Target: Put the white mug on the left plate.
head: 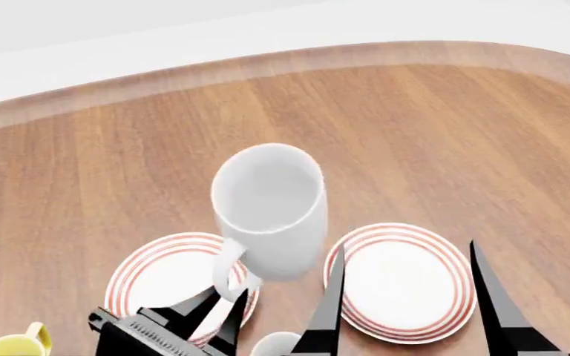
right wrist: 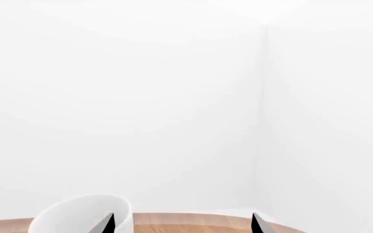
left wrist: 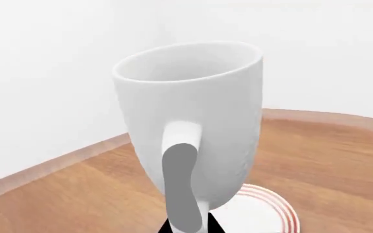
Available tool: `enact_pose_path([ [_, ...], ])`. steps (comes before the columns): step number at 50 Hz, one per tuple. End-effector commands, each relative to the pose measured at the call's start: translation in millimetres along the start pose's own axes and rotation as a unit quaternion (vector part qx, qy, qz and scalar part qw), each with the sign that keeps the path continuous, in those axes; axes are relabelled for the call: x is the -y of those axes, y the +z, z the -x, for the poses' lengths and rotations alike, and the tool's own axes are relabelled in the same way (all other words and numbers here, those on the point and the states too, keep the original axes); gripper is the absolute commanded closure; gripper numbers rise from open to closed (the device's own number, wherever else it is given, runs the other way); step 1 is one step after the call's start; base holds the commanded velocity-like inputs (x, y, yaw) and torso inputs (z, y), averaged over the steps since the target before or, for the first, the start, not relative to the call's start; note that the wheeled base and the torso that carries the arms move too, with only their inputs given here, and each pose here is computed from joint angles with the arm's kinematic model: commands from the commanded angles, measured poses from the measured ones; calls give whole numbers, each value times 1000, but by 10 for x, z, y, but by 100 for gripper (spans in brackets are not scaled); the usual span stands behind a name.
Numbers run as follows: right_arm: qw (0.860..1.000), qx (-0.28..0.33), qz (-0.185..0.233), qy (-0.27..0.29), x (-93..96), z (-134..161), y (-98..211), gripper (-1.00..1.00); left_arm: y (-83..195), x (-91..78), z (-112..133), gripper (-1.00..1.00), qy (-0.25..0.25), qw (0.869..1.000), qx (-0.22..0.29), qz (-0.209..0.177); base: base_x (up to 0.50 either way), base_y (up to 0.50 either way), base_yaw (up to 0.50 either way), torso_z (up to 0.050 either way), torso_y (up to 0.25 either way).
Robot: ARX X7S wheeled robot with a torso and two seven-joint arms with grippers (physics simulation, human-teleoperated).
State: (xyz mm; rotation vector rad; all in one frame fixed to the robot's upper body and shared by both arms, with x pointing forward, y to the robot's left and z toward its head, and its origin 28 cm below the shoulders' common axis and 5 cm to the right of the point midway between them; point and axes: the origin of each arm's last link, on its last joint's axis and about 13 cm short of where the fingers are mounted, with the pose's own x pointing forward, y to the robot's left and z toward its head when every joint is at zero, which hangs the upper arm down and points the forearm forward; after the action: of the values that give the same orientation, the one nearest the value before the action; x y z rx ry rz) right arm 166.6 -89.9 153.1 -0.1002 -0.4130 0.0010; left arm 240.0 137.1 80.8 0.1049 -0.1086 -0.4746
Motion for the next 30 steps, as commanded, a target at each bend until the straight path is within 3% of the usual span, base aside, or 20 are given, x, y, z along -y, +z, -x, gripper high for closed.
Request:
enact_pose_path([
  [1, 1000, 9, -1, -3, 13, -15, 14, -100, 212, -313, -197, 100, 49, 998, 32, 7, 0, 0, 0, 0, 0],
  [16, 1000, 8, 0, -3, 9, -16, 19, -100, 267, -662, -386, 100, 109, 994, 32, 6, 0, 0, 0, 0, 0],
  [21, 1000, 7, 0, -2, 3, -18, 19, -100, 206, -779, -453, 100, 140, 990, 28, -14, 0, 0, 0, 0, 0],
  [30, 1000, 7, 0, -2, 7, -23, 14, -100, 122, -891, -542, 100, 167, 986, 14, -11, 0, 0, 0, 0, 1],
])
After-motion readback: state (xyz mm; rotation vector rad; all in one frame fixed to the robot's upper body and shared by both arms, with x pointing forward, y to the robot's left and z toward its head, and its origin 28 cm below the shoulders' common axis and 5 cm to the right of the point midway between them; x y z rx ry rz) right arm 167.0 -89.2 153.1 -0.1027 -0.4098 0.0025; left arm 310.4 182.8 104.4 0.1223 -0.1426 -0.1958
